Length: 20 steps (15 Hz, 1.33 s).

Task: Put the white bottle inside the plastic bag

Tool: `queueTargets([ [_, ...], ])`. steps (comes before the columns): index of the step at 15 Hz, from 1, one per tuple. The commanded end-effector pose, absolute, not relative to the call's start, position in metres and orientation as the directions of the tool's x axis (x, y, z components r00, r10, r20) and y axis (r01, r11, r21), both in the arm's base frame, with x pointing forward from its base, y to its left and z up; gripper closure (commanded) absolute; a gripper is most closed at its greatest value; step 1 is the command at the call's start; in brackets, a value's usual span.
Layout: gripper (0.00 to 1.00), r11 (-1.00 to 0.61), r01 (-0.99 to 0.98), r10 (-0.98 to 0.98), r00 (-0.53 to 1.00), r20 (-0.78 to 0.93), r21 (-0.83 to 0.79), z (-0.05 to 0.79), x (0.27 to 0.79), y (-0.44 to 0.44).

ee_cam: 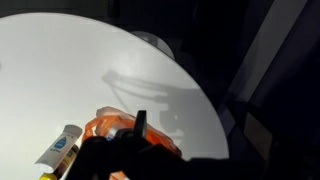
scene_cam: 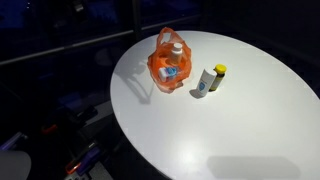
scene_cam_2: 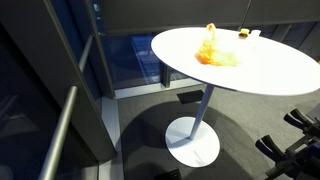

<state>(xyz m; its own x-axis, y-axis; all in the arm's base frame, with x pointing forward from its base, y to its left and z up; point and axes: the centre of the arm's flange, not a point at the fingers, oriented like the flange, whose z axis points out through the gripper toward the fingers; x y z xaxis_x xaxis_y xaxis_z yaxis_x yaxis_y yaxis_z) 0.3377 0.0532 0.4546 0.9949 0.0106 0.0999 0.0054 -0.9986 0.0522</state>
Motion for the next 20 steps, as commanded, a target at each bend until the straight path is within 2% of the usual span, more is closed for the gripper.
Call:
queueTargets([
  [1, 0.00, -0.999, -0.007, -0.003, 0.994, 0.108, 0.043, 0.463, 0.343, 0.054],
  [10, 0.00, -0.990, -0.132, -0.126, 0.988, 0.093, 0.054, 0.503, 0.403, 0.051],
  [15, 0.00, -0.962, -0.270, -0.266, 0.960, 0.084, 0.034, 0.505, 0.449, 0.018],
  [20, 0.00, -0.951, -0.308, -0.306, 0.949, 0.075, 0.022, 0.500, 0.484, -0.025],
])
